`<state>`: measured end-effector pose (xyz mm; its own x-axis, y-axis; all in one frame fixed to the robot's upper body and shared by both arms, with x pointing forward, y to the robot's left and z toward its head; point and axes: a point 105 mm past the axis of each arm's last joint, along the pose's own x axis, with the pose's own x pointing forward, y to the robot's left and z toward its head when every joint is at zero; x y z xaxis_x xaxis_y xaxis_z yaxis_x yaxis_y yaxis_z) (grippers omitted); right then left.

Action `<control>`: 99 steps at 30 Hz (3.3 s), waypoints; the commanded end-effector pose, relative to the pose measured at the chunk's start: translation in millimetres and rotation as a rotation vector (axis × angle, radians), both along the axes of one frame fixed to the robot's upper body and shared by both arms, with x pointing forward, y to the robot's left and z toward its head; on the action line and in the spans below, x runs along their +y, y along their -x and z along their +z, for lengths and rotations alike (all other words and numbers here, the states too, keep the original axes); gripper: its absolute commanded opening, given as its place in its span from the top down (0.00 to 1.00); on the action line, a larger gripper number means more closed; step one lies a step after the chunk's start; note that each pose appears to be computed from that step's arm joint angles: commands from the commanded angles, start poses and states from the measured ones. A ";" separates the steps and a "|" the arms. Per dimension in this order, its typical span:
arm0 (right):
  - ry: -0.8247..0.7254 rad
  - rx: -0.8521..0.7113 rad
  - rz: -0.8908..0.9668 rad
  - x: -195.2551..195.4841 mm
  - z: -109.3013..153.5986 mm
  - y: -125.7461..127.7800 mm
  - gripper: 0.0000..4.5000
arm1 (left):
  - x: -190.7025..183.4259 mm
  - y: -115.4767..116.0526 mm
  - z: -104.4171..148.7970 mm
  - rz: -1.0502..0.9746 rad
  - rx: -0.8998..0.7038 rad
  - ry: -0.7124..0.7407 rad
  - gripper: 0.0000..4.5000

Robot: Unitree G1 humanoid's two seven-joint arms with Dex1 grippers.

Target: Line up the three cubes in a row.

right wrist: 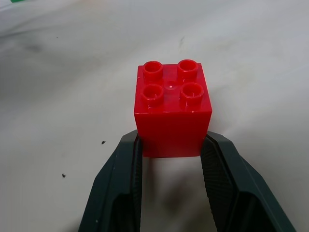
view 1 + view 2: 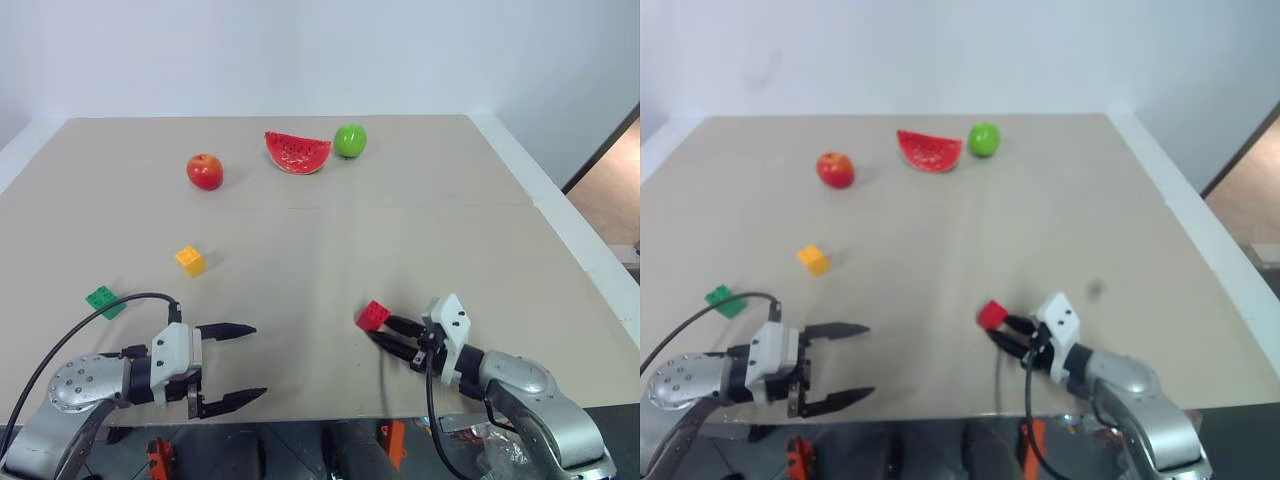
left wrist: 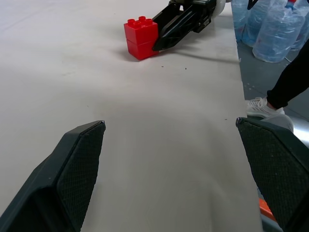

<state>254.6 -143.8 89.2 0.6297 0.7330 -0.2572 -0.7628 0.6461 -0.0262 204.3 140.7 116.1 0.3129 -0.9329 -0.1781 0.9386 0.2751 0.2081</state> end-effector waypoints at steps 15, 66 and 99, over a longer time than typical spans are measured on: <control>0.139 -0.095 0.535 39.9 54.8 -33.8 0.73 | 14.9 -16.6 10.9 0.176 -0.037 0.060 0.00; 0.041 -0.156 0.814 84.7 99.3 -70.6 0.01 | 30.8 -27.1 23.5 0.494 -0.044 0.211 0.00; -0.079 -0.245 0.770 89.5 122.3 -46.3 0.01 | 146.0 -26.6 9.1 1.859 -0.131 0.494 0.00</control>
